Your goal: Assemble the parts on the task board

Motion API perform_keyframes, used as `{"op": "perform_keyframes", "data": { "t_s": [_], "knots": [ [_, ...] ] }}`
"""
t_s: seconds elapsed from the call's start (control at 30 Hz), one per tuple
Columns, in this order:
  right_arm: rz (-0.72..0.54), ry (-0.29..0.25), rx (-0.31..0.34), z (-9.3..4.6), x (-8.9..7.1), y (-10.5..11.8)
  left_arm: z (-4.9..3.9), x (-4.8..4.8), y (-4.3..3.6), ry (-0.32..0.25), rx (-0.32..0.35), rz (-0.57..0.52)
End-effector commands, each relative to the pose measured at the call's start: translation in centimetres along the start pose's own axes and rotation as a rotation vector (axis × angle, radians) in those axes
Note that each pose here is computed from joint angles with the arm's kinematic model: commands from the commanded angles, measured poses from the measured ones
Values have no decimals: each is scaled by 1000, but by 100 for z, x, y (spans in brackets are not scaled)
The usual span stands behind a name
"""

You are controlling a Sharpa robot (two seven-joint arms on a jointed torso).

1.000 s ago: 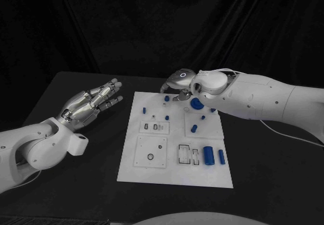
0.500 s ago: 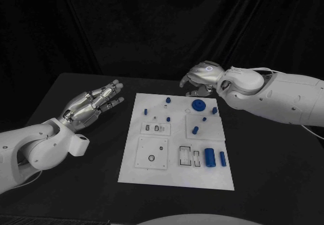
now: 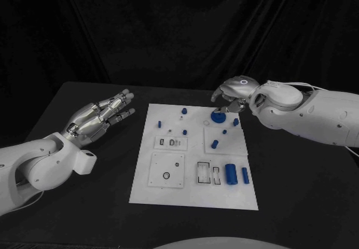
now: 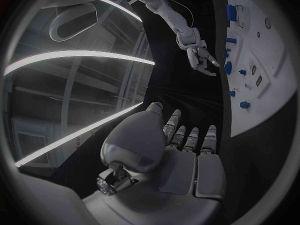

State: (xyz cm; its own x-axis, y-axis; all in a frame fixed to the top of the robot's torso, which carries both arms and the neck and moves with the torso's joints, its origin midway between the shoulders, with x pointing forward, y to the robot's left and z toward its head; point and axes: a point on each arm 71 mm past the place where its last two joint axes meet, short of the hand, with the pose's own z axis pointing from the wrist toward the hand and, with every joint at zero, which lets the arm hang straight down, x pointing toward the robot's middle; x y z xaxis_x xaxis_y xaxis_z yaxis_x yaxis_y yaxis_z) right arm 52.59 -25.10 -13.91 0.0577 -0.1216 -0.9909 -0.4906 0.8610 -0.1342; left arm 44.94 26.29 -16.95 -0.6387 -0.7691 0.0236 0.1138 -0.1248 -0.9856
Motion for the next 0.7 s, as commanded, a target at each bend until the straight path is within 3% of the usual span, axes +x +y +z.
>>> {"op": "perform_keyframes", "data": {
  "t_s": [0.03,0.7],
  "knots": [
    [42,70,100,-31,105,-83,16,13,-18,14,15,-6],
    [50,131,151,-59,335,-143,21,12,-12,21,12,-11]
  ]
}}
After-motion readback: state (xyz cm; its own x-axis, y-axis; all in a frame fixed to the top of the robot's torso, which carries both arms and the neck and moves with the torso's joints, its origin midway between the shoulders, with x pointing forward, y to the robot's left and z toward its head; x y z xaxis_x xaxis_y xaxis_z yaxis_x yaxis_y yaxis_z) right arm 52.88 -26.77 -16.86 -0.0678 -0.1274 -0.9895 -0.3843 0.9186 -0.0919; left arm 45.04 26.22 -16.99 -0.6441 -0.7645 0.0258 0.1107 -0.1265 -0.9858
